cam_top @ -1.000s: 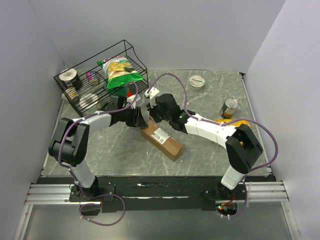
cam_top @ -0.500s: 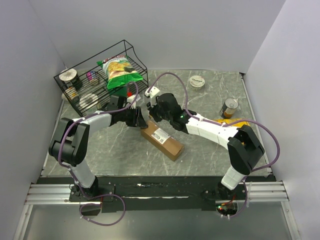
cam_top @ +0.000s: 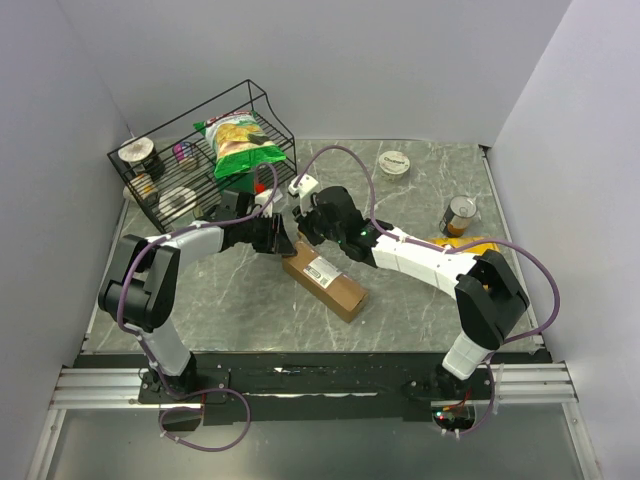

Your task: Unpack the express box

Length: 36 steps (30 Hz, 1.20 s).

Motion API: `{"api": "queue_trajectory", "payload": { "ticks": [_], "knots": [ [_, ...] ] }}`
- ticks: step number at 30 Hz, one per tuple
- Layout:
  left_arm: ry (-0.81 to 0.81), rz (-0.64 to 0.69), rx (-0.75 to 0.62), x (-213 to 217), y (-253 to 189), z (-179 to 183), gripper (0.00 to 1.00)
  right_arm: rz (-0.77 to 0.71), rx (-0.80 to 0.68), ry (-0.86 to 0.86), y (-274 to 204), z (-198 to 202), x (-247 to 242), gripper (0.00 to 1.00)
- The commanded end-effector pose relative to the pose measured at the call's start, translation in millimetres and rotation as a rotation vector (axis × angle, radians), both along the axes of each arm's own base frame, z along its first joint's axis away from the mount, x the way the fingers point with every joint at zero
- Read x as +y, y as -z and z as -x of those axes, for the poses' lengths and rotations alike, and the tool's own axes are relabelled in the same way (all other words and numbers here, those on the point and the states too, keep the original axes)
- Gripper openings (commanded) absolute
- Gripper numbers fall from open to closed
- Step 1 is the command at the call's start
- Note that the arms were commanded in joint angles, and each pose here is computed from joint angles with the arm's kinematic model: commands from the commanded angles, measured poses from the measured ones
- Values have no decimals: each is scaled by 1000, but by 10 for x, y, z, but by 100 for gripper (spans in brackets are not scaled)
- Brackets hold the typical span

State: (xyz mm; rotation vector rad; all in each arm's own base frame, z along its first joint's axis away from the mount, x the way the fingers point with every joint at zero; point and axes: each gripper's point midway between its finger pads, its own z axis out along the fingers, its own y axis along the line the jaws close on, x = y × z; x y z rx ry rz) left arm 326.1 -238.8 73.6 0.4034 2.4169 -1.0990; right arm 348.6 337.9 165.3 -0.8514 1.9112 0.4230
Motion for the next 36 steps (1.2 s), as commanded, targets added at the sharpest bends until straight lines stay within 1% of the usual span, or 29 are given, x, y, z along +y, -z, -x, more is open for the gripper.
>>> {"api": "queue_trajectory", "payload": {
  "ticks": [1,11,20,30,36],
  "knots": [
    [-8,-205,200,232,681,423,1,-67,-53,-3,-424,-36,29,0],
    [-34,-233,209,275,720,410,1,-12,9,22,-314,36,-67,0],
    [-45,-249,219,287,765,408,1,21,34,18,-260,120,-144,0],
    [-58,-265,219,308,783,409,1,50,55,11,-200,229,-225,0],
    [-75,-279,219,330,795,390,1,80,100,-21,-173,354,-275,0]
  ]
}}
